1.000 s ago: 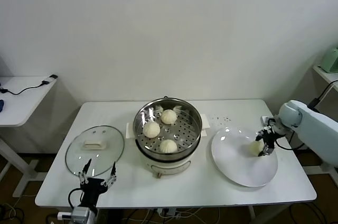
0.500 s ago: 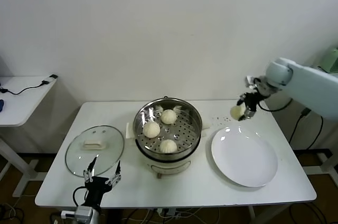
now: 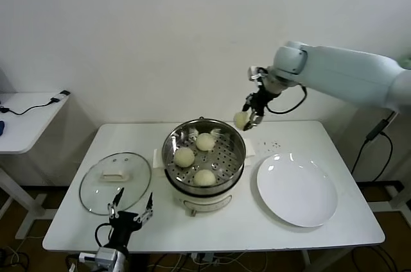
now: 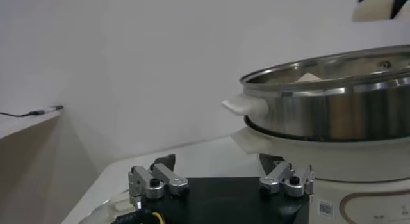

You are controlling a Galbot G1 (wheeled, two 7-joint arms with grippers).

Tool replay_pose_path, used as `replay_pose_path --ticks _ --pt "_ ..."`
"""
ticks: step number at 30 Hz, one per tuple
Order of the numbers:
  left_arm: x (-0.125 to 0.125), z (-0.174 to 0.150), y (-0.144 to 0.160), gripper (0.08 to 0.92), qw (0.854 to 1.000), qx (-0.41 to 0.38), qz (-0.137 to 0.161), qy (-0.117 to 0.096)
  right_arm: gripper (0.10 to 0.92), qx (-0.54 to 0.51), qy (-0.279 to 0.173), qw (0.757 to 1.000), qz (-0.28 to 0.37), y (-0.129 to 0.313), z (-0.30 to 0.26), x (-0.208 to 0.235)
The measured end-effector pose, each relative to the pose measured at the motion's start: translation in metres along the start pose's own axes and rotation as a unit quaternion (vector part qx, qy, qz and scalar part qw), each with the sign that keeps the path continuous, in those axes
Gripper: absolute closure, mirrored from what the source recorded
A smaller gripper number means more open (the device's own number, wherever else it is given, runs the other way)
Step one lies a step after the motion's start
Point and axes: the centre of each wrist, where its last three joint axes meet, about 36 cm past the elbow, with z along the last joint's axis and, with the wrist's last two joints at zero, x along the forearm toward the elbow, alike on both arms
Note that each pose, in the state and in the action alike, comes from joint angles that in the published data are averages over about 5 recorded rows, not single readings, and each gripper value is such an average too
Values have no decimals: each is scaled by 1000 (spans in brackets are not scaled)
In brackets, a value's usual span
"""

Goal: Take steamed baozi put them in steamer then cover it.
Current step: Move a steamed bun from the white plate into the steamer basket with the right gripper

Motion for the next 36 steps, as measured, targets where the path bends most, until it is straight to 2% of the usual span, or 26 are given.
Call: replay_pose_path --ticks 8,26,29,36 --pt "1 2 3 177 1000 -1 1 1 335 19 17 999 -28 12 -37 -39" --pt "1 10 7 177 1000 -1 0 7 333 26 45 997 -63 34 -41 -105" --pt "-1 11 8 177 1000 -1 0 8 314 28 47 996 -65 37 -40 -112" --pt "-3 10 6 177 1000 0 0 6 206 31 45 996 -65 37 -43 -113"
